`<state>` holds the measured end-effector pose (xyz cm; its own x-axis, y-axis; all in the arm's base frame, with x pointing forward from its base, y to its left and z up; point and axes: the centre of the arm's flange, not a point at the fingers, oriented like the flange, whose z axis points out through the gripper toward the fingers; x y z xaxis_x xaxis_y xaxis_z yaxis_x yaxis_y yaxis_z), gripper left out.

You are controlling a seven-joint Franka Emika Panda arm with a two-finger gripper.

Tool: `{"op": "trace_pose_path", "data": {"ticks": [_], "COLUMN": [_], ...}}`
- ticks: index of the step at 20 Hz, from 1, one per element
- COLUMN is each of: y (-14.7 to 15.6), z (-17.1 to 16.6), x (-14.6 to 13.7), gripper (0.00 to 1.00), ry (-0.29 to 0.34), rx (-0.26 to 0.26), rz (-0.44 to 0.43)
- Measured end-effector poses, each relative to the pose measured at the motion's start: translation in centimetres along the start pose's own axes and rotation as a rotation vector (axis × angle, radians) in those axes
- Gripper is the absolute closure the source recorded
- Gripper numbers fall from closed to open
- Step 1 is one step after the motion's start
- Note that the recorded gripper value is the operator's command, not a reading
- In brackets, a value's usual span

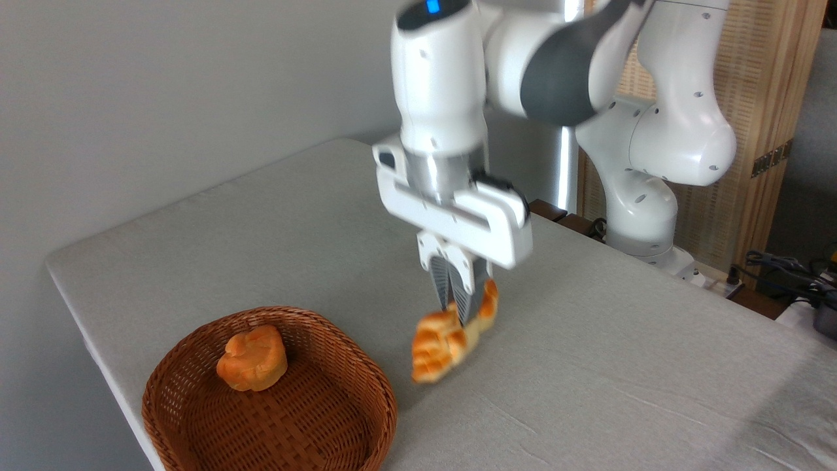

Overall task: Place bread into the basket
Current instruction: 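Lift the braided loaf and carry it over the wicker basket, then lower the braided loaf into the basket beside the round bun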

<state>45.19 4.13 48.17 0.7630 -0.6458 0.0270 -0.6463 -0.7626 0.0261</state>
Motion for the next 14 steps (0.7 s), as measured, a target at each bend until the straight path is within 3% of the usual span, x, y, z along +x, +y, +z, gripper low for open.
{"op": "trace_pose_path", "data": {"ticks": [2, 5, 10, 14], "y": [-0.6, -1.1, -3.7, -6.2], "z": [-3.8, -6.1, -6.7, -4.7], "x": [0.8, 2.9, 8.9, 14.0], "gripper": [1.0, 1.0, 0.96, 0.93], "ry": [0.026, 0.047, 0.083, 0.126], "rx": [0.026, 0.061, 0.12, 0.17], "rz": [0.012, 0.09, 0.186, 0.228]}}
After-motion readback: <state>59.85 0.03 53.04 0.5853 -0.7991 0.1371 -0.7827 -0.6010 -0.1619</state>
